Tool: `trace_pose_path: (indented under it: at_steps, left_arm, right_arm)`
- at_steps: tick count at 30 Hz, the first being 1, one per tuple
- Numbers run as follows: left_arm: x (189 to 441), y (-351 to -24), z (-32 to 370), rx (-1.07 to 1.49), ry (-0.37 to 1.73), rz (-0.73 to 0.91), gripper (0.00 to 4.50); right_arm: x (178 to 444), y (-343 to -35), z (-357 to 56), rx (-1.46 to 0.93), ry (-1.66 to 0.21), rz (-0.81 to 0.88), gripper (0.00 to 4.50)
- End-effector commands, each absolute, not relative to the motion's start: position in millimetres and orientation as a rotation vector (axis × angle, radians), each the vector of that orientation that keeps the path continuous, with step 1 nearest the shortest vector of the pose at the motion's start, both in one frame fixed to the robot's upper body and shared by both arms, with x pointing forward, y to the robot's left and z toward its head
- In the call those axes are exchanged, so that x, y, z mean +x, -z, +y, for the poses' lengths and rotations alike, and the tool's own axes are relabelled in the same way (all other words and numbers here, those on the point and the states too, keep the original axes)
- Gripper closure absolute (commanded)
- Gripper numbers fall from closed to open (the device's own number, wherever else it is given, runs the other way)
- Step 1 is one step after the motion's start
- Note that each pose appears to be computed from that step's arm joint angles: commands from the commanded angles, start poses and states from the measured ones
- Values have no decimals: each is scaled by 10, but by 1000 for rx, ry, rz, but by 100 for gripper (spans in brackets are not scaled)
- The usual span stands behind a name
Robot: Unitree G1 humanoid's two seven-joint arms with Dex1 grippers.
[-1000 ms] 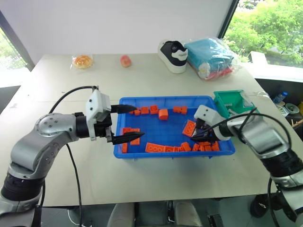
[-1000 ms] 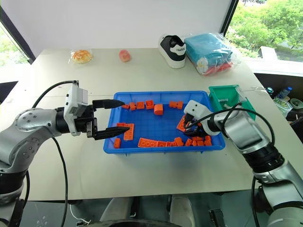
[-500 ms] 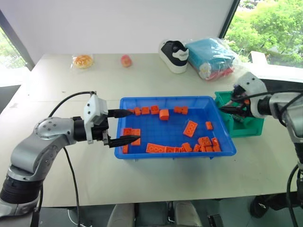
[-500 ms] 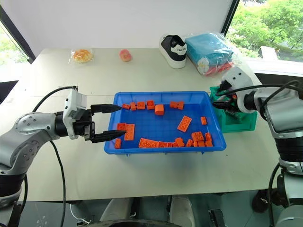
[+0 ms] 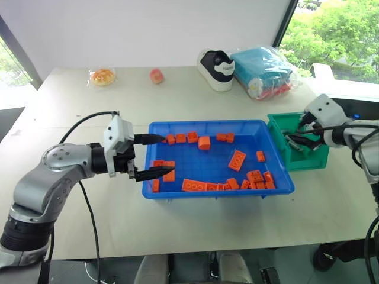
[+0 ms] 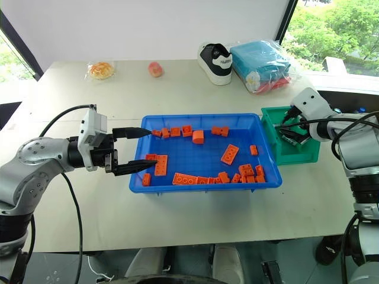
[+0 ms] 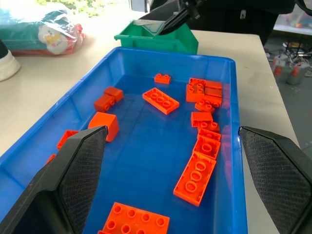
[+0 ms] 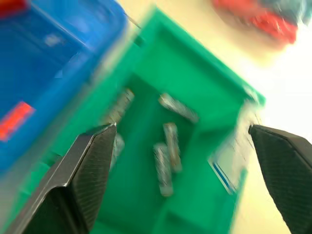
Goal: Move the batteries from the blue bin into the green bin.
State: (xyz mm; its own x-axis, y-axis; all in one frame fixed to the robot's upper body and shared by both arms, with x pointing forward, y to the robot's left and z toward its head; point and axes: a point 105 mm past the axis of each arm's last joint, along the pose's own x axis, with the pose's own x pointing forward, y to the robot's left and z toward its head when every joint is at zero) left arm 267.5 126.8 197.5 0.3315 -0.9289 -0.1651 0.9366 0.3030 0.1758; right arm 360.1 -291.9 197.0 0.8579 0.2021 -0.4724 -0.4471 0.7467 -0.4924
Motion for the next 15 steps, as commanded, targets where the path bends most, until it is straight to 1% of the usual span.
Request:
trace_pose_path:
  at_steps: [1, 2, 4, 8, 11, 15]
  left_arm:
    - [2650, -2109, 1321, 287, 1219, 1, 0]
    - [2644, -2117, 1340, 283, 1215, 5, 0]
    - [2638, -2143, 1387, 278, 1200, 9, 0]
    - [2623, -2187, 1506, 254, 1172, 28, 0]
    - [2606, -2201, 1581, 233, 1160, 46, 0]
    - [2600, -2195, 1661, 222, 1147, 61, 0]
  right_arm:
    - [3430, -2478, -2662, -624, -568, 193, 4]
    - [3340, -2515, -2613, -619, -639, 175, 4]
    - [3131, -2509, -2608, -633, -758, 194, 4]
    - [2835, -2412, -2764, -580, -846, 319, 4]
    - [2720, -2337, -2908, -541, -837, 389, 4]
    - [2702, -2248, -3173, -517, -736, 437, 4]
